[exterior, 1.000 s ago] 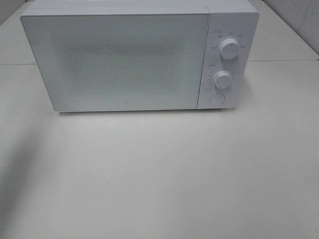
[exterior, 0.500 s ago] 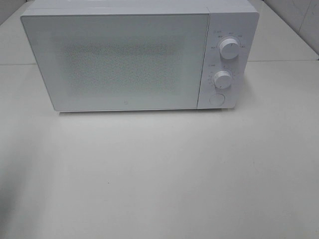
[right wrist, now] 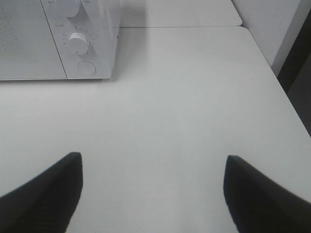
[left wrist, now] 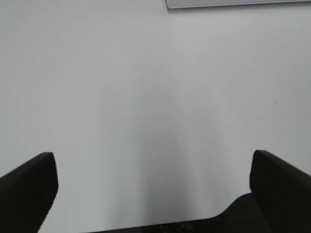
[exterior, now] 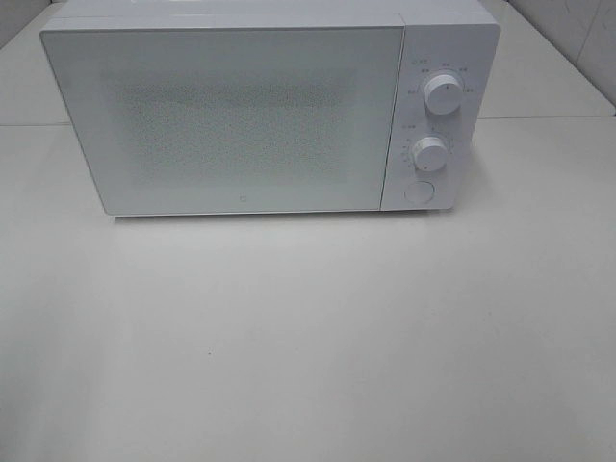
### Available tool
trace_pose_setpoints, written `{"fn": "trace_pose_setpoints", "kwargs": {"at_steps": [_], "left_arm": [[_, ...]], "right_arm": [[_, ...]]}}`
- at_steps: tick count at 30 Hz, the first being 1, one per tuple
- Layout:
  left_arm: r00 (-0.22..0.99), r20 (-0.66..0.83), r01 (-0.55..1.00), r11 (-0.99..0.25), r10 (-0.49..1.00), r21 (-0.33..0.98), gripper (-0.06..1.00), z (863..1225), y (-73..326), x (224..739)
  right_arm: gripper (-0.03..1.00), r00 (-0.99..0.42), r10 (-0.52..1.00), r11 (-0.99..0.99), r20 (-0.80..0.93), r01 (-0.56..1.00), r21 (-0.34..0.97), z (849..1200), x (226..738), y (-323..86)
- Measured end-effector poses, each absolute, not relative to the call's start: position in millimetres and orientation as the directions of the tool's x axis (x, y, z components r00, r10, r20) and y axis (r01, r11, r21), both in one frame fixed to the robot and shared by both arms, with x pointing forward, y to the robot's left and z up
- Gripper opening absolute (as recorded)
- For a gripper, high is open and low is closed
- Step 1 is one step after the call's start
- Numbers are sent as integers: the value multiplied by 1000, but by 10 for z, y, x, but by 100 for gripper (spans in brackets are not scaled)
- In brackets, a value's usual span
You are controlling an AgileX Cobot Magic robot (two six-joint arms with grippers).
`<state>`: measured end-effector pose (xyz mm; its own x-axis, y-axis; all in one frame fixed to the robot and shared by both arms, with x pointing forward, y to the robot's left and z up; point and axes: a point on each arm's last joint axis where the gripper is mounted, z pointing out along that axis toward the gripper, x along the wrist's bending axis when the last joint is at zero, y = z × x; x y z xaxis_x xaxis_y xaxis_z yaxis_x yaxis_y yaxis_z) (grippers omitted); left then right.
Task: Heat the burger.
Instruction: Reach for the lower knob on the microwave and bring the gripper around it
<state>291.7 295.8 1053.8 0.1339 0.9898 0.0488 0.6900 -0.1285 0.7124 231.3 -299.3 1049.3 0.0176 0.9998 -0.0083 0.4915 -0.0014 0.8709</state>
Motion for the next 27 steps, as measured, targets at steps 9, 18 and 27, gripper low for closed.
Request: {"fn": "trace_pose_setpoints", "kwargs": {"at_steps": [9,18,27], "left_arm": [[124,74,519,-128,990,845,99,10556,2953,2505],[110,94,425,-133,989,896,99,10553,2959,2330],[110,94,425,-133,989,896,99,10553,2959,2330]], "right_arm": [[76,18,1000,-1,-8,491,871,10493,2313,-2993],[76,18,1000,-1,-8,491,871,10493,2313,-2993],[76,18,1000,-1,-8,491,871,10493,2313,-2993]]}}
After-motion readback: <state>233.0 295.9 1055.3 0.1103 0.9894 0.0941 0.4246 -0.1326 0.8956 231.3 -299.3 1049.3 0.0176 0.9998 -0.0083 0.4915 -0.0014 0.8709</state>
